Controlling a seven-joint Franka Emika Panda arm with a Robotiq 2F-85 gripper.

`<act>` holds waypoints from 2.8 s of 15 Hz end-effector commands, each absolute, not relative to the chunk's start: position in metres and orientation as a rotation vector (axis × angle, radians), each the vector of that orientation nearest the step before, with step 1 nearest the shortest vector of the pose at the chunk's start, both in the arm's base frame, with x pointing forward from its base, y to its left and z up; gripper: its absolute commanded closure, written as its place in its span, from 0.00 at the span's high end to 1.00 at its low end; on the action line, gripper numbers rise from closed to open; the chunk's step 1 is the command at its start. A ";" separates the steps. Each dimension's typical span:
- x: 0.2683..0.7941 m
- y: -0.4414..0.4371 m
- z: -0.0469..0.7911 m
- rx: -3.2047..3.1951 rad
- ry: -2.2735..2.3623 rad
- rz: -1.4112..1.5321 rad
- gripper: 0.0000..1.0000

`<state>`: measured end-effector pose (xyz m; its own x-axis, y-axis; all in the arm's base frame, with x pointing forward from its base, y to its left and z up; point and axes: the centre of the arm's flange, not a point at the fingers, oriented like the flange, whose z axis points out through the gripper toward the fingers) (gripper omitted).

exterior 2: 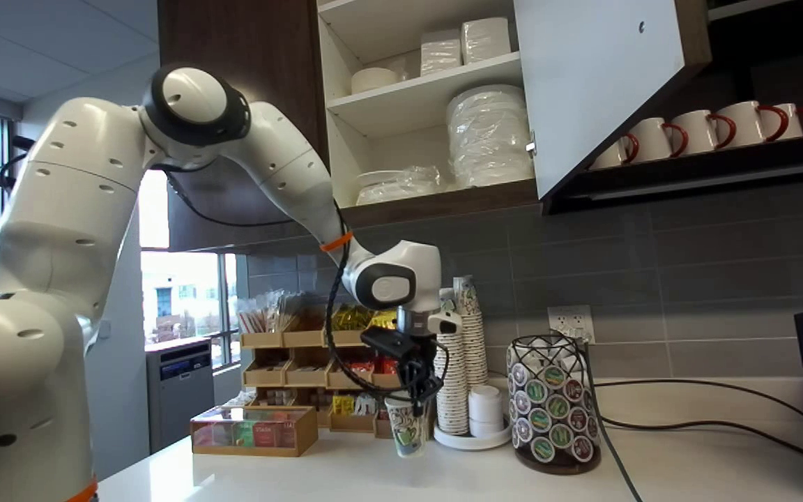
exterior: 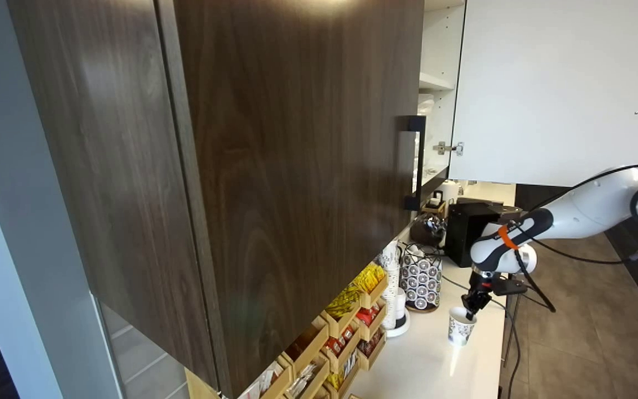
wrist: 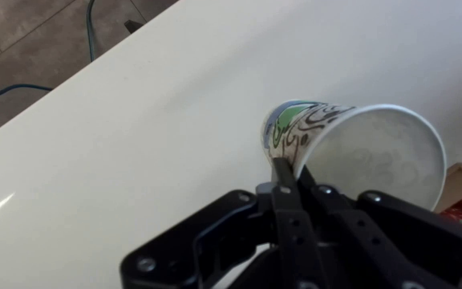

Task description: Pick up the paper cup and put it on the bottom shelf in the top open cabinet

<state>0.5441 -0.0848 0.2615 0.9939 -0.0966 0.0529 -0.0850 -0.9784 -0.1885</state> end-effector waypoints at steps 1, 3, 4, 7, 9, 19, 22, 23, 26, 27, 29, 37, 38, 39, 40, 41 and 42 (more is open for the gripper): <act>0.500 -0.073 0.331 -2.923 0.055 -0.207 0.01; 0.490 -0.066 0.363 -2.908 0.017 -0.248 0.02; 0.487 -0.066 0.371 -2.891 0.001 -0.236 0.02; 0.510 -0.068 0.366 -2.921 0.023 -0.267 0.04; 0.510 -0.069 0.359 -2.921 0.028 -0.250 0.04; 0.508 -0.088 0.499 -3.077 -0.003 -0.507 0.01; 0.508 -0.083 0.567 -3.082 -0.063 -0.618 0.01; 0.507 -0.081 0.588 -3.083 -0.091 -0.651 0.01; 0.508 -0.072 0.647 -3.094 -0.145 -0.751 0.01; 0.508 -0.068 0.664 -3.091 -0.176 -0.785 0.02; 0.501 -0.070 0.655 -3.084 -0.162 -0.815 0.04; 0.501 -0.064 0.698 -3.117 -0.232 -0.889 0.01; 0.500 -0.062 0.709 -3.119 -0.245 -0.908 0.01; 0.499 -0.060 0.724 -3.116 -0.255 -0.942 0.01; 0.497 -0.058 0.738 -3.117 -0.268 -0.969 0.01; 0.494 -0.057 0.752 -3.117 -0.279 -0.991 0.01; 0.492 -0.055 0.765 -3.114 -0.285 -1.016 0.01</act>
<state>0.4964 -0.0595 0.7287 0.8029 0.1770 0.5693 0.1040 -0.9819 0.1586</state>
